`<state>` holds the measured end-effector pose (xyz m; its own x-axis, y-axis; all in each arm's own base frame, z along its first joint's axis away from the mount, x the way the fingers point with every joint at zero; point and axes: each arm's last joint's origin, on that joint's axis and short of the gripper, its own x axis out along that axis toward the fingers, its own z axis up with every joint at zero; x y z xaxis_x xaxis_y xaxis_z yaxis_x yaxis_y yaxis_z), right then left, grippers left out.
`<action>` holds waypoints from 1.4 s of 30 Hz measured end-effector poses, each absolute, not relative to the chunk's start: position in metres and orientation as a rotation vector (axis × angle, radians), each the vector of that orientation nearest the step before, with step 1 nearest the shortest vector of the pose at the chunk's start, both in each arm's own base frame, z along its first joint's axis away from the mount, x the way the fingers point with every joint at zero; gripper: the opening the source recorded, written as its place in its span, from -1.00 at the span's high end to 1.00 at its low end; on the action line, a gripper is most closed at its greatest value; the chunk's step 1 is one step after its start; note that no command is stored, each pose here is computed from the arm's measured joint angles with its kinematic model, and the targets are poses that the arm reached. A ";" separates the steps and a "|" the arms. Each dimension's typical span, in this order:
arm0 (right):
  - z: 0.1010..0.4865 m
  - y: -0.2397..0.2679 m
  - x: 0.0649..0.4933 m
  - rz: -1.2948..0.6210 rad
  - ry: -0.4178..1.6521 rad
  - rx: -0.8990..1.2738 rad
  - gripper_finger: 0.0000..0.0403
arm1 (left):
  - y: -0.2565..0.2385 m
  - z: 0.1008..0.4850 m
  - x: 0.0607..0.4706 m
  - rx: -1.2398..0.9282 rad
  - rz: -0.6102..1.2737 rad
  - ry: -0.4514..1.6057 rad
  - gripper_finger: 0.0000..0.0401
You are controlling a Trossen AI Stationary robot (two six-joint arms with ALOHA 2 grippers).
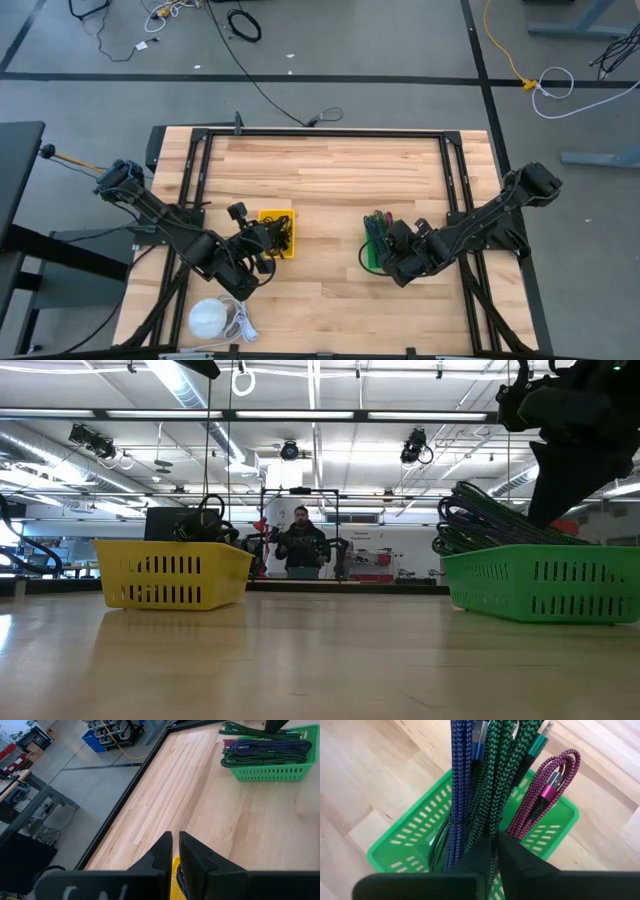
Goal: Pick & Place USB Port
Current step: Put the black green charger cable into the green bin, then return to Home Position
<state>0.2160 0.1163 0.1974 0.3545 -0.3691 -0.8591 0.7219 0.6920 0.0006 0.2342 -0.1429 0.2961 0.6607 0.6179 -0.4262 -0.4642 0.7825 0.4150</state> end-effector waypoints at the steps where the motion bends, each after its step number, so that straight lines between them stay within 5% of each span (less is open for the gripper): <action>1: 0.197 0.116 0.216 -0.730 0.976 0.414 0.85 | -0.143 0.296 0.234 0.282 0.621 0.583 0.82; 23: 0.208 0.115 0.222 -0.670 0.903 0.291 0.64 | -0.142 0.297 0.234 0.306 0.639 0.564 0.82; 36: 0.323 0.110 0.235 -0.359 0.319 -0.032 0.64 | -0.132 0.310 0.232 0.609 0.722 0.518 0.82; 42: 0.367 0.084 0.212 -0.301 0.154 -0.113 0.64 | -0.094 0.344 0.208 0.507 0.768 0.504 0.90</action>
<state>0.2120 0.0843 0.3673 0.9436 -0.3031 -0.1337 0.2859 0.9489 -0.1333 0.2080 -0.0943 0.3437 0.6152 0.7513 -0.2388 -0.5187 0.6138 0.5951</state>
